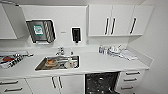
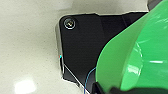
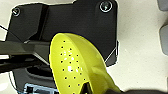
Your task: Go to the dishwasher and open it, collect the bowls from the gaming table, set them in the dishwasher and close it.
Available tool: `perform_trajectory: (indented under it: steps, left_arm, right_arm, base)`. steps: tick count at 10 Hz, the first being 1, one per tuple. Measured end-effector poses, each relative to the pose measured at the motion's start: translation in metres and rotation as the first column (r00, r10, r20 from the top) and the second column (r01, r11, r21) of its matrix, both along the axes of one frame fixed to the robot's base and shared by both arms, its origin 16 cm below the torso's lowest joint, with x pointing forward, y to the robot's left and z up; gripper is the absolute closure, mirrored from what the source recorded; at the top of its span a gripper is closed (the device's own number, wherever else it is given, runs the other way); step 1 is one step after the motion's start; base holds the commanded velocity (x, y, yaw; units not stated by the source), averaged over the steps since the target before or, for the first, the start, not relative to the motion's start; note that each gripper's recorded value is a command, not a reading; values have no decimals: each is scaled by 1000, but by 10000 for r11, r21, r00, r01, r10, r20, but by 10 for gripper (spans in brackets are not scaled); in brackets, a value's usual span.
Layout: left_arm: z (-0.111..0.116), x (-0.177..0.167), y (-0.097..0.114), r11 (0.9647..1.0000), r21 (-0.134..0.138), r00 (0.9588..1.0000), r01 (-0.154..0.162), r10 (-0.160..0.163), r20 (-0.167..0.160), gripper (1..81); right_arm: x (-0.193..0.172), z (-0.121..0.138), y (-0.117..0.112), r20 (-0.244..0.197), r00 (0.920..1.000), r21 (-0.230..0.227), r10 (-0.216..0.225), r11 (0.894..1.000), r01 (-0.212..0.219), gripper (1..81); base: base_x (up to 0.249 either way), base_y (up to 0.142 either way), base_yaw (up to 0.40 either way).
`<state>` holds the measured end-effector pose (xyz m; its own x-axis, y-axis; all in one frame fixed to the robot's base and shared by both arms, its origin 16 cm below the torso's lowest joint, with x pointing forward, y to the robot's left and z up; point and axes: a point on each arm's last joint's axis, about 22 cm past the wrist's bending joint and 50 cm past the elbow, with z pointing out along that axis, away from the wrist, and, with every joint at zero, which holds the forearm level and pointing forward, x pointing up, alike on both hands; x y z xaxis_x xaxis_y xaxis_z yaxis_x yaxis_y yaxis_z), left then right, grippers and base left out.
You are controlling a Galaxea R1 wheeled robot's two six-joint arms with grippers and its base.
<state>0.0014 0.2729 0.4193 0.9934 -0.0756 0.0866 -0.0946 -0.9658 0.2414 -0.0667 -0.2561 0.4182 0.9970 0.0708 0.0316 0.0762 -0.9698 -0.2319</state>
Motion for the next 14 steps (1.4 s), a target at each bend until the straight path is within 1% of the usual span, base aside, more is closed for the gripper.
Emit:
perform_trajectory:
  steps: [3,4,10,12,14]
  left_arm:
    - [0,-1,-17,9997,-207,9999,128,-128,21,811]
    - [0,-1,-17,9997,-207,9999,154,-154,20,811]
    - [0,0,-17,9995,-206,9997,221,-220,42,811]
    - [0,5,-17,9994,-219,9996,257,-254,110,811]
    - [0,-3,-8,9996,-112,9996,266,-266,14,811]
  right_arm:
    - [-6,0,3,-73,10000,31,-4,10000,5,811]
    - [-8,1,3,-102,9999,33,-3,10000,4,811]
    - [-8,1,3,-98,10000,42,-5,10000,5,811]
    - [-3,0,3,-18,10000,45,-20,10000,20,811]
    - [-9,1,2,-110,9999,25,-8,10000,9,811]
  base:
    - [116,0,0]
    - [116,0,0]
    - [106,0,0]
    - [0,0,0]
    - [0,0,0]
